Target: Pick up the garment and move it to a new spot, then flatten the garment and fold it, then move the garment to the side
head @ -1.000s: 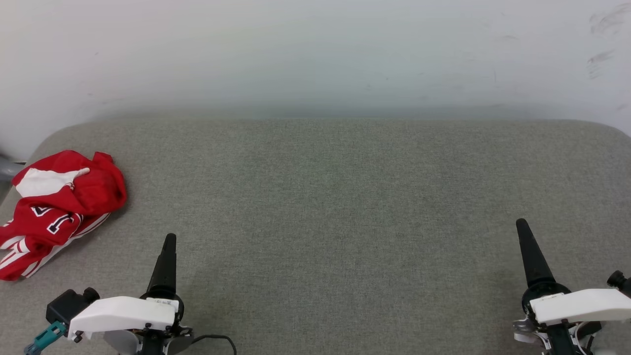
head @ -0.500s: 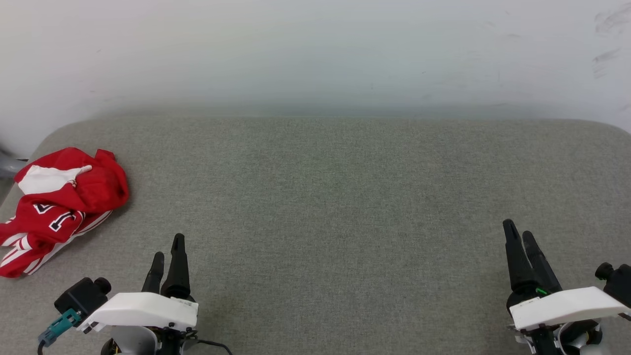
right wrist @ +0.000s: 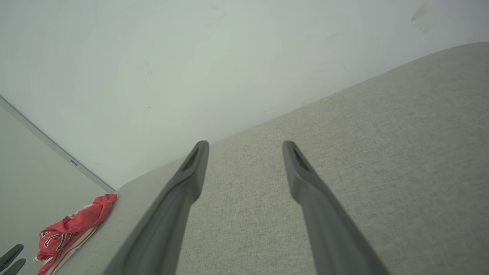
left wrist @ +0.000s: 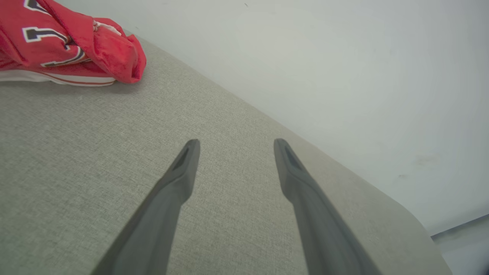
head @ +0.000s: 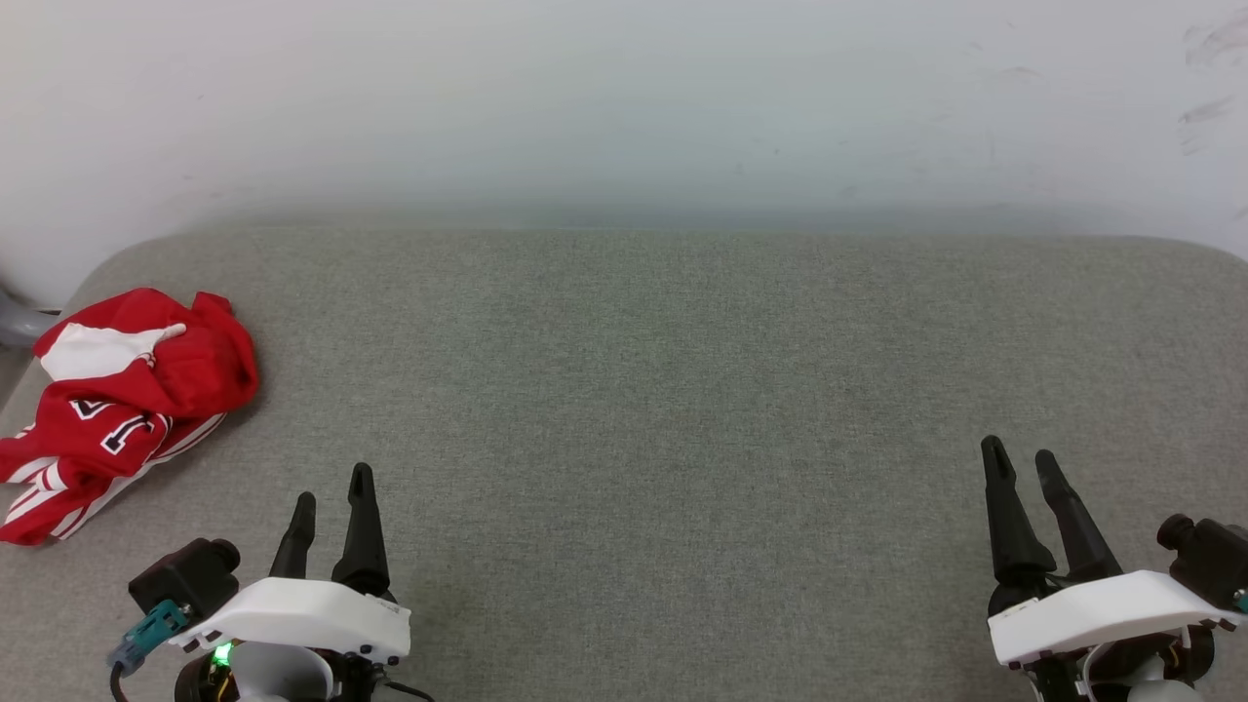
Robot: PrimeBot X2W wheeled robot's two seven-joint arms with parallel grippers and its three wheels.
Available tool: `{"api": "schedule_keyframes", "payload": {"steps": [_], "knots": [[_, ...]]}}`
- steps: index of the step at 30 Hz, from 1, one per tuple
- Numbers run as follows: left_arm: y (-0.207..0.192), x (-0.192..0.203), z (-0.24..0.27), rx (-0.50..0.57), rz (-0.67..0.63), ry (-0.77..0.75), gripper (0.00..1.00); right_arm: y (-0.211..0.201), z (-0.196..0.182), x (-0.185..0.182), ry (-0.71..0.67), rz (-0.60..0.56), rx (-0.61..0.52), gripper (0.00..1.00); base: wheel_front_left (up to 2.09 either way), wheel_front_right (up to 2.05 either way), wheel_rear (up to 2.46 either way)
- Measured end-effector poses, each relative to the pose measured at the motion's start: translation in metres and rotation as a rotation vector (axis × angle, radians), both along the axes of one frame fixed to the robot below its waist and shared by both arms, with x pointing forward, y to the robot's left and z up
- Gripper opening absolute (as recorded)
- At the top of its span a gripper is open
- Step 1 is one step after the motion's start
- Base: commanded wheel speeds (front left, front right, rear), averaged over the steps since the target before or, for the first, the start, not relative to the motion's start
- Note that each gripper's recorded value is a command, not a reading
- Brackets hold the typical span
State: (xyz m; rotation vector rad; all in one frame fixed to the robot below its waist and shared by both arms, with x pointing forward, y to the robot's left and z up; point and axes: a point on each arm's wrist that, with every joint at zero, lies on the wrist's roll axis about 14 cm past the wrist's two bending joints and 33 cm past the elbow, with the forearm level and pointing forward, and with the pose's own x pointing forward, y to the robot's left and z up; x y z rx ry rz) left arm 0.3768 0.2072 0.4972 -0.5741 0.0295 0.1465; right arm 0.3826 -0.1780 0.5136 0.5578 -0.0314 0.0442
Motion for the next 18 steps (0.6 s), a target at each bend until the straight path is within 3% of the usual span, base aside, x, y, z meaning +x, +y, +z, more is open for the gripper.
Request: {"api": "schedule_keyframes", "payload": {"steps": [18], "knots": [[-0.0065, -0.0016, 0.0101, 0.232, -0.014, -0.031, 1.00, 0.0063, 0.0052, -0.0017, -0.044, 0.016, -0.219, 1.00, 0.00, 0.00, 0.00]]}}
